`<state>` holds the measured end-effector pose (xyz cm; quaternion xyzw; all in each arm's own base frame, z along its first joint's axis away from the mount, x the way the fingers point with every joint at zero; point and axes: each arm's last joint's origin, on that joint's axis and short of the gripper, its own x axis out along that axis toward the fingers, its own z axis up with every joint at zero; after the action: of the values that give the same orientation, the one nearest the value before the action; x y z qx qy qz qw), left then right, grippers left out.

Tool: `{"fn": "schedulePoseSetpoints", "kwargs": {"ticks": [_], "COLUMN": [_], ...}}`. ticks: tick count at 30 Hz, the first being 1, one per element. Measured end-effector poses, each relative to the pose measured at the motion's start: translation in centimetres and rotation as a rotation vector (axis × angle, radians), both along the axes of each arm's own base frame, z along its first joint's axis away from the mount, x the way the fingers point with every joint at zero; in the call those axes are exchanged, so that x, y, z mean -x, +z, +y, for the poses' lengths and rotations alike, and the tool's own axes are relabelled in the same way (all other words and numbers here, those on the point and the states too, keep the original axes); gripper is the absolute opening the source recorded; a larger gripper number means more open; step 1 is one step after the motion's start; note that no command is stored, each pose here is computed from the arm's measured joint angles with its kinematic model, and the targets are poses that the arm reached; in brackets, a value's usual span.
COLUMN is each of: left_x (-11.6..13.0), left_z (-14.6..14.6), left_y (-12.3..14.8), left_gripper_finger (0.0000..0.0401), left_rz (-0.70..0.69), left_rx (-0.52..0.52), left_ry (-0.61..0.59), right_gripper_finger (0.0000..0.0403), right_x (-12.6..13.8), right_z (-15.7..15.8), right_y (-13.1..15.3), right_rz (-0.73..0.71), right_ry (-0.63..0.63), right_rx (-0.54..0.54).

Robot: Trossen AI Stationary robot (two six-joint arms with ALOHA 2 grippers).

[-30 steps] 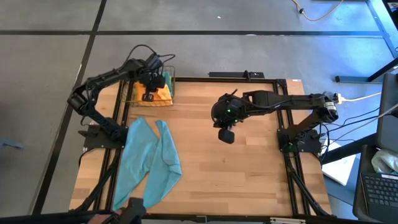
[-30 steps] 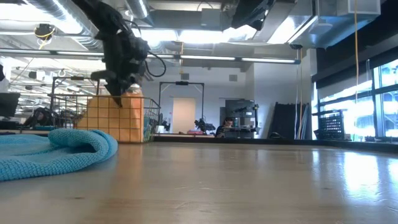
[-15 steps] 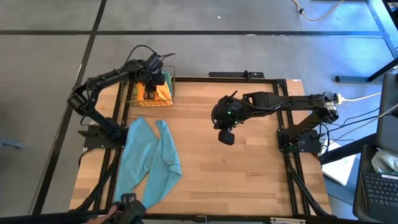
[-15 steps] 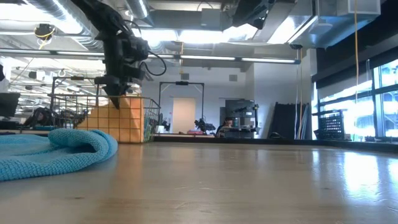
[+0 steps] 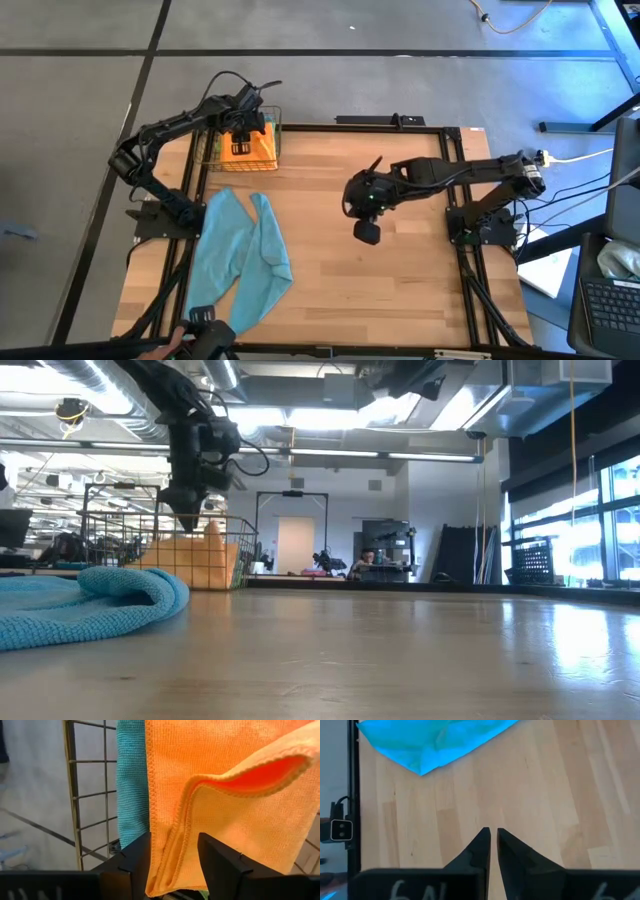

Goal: Fold microfiber towels
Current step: Fold the right light blue microfiber cloth

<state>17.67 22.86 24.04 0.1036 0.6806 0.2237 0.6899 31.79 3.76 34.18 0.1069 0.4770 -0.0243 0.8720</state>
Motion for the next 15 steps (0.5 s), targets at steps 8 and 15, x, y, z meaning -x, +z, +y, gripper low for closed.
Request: {"fn": "schedulePoseSetpoints", "kwargs": {"ticks": [8, 15], "left_x": [-0.2, -1.1], "left_z": [0.3, 0.9], "left_y": [0.8, 5.6], "left_gripper_finger": [0.0154, 0.0154], "left_rz": [-0.011, -0.111], "left_rx": [-0.035, -0.184], "left_ry": [0.011, 0.172], "right_gripper_finger": [0.0036, 0.0036], "right_x": [0.4, 0.6], "right_z": [0.9, 0.6], "right_y": [-0.1, -0.3], "right_rz": [0.019, 0.038], "right_ry": [-0.031, -0.091], "right_rx": [0.065, 0.176]}}
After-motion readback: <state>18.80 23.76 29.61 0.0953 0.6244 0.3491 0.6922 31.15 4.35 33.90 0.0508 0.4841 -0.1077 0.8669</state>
